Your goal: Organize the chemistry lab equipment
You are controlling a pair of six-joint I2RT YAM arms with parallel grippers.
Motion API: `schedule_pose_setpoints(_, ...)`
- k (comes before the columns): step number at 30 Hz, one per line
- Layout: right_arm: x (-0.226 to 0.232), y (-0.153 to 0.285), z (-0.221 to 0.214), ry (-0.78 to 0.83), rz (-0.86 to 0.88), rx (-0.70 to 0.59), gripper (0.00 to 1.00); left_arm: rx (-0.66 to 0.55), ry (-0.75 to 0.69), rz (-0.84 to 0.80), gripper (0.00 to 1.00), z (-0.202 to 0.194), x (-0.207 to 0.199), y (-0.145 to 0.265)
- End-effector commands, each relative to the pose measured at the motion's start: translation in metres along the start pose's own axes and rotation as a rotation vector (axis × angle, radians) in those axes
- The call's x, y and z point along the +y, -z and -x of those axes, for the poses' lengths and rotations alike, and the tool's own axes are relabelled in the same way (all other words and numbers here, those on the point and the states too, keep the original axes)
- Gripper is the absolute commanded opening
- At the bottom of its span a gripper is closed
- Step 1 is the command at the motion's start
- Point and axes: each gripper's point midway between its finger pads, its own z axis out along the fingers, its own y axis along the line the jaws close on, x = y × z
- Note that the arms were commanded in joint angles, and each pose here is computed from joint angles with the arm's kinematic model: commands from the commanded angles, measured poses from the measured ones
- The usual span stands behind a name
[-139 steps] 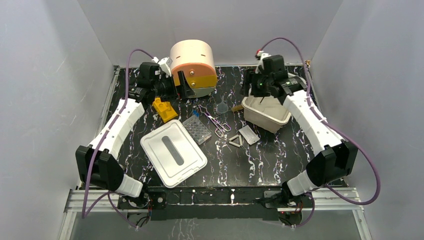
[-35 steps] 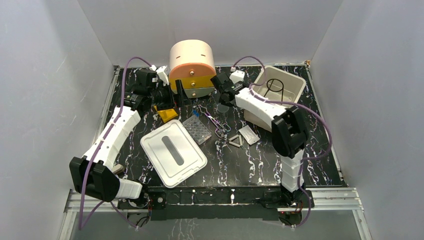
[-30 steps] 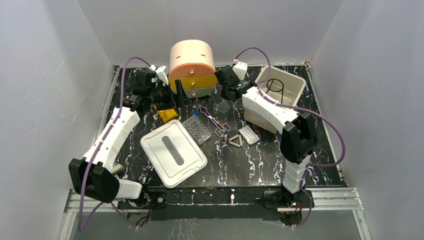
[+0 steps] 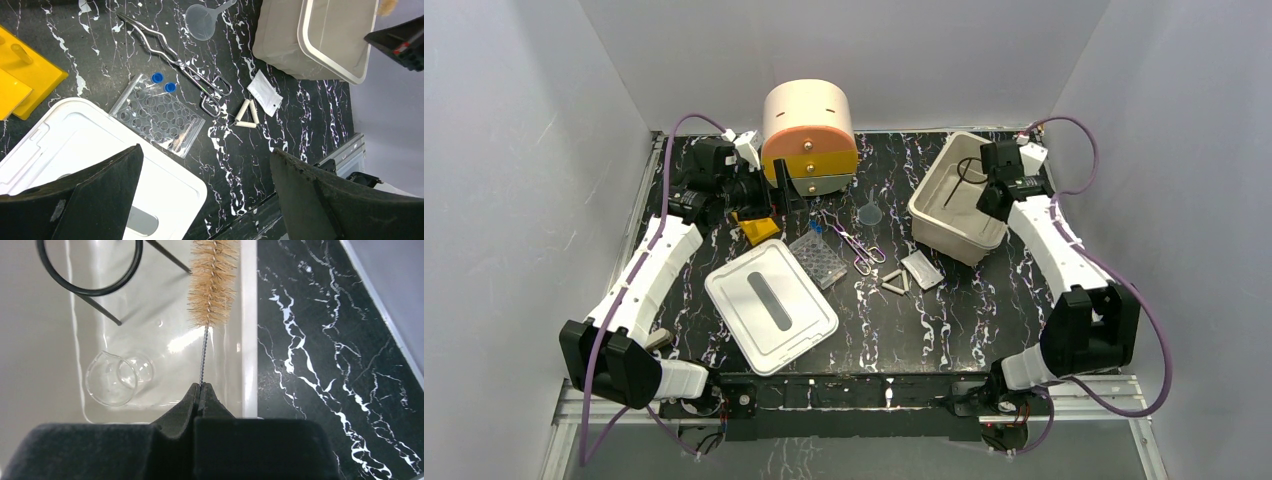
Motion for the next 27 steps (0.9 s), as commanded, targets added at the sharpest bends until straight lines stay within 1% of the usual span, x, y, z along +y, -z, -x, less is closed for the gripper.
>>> schedule_pose_setpoints(1, 0.009, -0.022, -0.009, -0.007, 0.029, 0.020, 0.00, -0.010, -0.005, -0.053, 0.98, 0.004, -0.016, 0.010)
schedule_pose_setpoints(7, 0.005, -0.044, -0.031, 0.009, -0.007, 0.108, 0.00, -0.031, 0.033, -0.116, 0.98, 0.006, -0.034, 0.027)
schedule_pose_setpoints(12, 0.004, -0.062, -0.043, 0.048, -0.021, 0.135, 0.00, -0.052, 0.056, -0.148, 0.98, 0.007, -0.044, 0.038)
schedule_pose_setpoints(15, 0.008, -0.069, -0.046, 0.081, -0.021, 0.155, 0.04, -0.057, 0.071, -0.152, 0.98, 0.008, -0.046, 0.040)
schedule_pose_setpoints(20, 0.004, -0.070, -0.041, 0.105, -0.043, 0.139, 0.10, -0.104, 0.075, -0.152, 0.98, 0.019, -0.051, 0.045)
schedule_pose_setpoints(21, 0.003, -0.069, -0.039, 0.110, -0.046, 0.138, 0.14, -0.115, 0.073, -0.146, 0.98, 0.023, -0.050, 0.045)
schedule_pose_setpoints(22, 0.001, -0.066, -0.037, 0.117, -0.048, 0.134, 0.22, -0.128, 0.070, -0.141, 0.98, 0.026, -0.050, 0.046)
schedule_pose_setpoints(24, 0.000, -0.060, -0.031, 0.121, -0.044, 0.113, 0.33, -0.152, 0.068, -0.125, 0.98, 0.034, -0.048, 0.044)
schedule_pose_setpoints(26, 0.002, -0.054, -0.021, 0.123, -0.018, 0.082, 0.41, -0.182, 0.070, -0.103, 0.98, 0.042, -0.046, 0.042)
schedule_pose_setpoints(27, 0.005, -0.048, -0.015, 0.120, -0.002, 0.073, 0.43, -0.191, 0.077, -0.090, 0.98, 0.047, -0.044, 0.040)
